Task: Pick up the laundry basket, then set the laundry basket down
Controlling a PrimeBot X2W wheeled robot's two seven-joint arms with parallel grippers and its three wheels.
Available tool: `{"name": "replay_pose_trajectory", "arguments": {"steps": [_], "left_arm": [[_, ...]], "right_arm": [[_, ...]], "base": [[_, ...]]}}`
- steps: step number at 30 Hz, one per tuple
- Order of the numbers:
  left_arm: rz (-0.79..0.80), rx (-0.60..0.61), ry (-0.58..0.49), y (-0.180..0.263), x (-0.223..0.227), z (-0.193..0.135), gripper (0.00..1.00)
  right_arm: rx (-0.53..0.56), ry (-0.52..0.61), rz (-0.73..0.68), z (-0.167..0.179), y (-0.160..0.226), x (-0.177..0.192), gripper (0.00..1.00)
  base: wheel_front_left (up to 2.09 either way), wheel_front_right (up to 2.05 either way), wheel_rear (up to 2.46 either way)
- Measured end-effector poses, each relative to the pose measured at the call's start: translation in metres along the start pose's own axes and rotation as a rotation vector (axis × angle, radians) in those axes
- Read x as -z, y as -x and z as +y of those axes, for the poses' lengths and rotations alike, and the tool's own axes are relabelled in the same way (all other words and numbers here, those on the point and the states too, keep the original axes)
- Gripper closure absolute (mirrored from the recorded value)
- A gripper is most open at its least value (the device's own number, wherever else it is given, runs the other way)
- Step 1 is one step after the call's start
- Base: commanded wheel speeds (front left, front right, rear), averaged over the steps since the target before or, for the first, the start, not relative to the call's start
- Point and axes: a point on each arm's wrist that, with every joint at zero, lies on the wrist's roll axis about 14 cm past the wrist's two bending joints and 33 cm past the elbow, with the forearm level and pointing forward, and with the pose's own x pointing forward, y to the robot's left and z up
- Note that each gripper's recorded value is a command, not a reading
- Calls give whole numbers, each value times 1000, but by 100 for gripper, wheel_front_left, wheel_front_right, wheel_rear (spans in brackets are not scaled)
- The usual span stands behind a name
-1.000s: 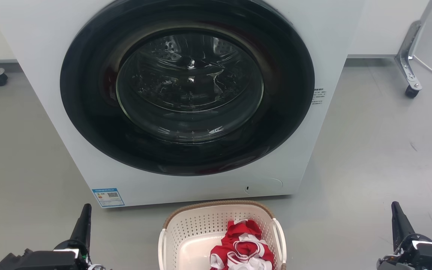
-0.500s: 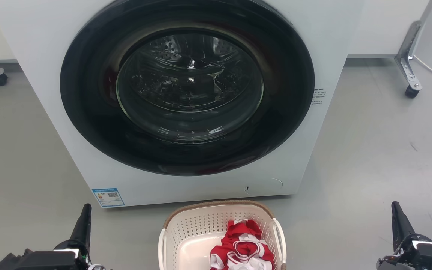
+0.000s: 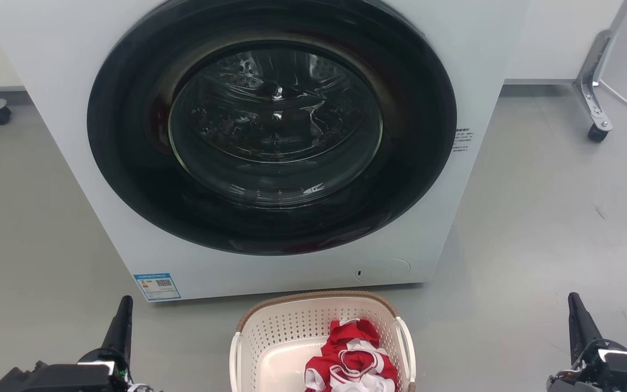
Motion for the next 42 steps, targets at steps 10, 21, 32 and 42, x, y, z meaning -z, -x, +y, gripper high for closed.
{"name": "replay_pose_trajectory", "arguments": {"steps": [10, 21, 32, 42], "left_arm": [[0, 0, 0, 0, 0, 0, 100], [0, 0, 0, 0, 0, 0, 100], [0, 0, 0, 0, 0, 0, 100], [0, 0, 0, 0, 0, 0, 100]], "right_arm": [[0, 0, 0, 0, 0, 0, 100], [0, 0, 0, 0, 0, 0, 100], [0, 0, 0, 0, 0, 0, 100], [0, 0, 0, 0, 0, 0, 100]], "base": [[0, 0, 0], [0, 0, 0], [0, 0, 0], [0, 0, 0]]}}
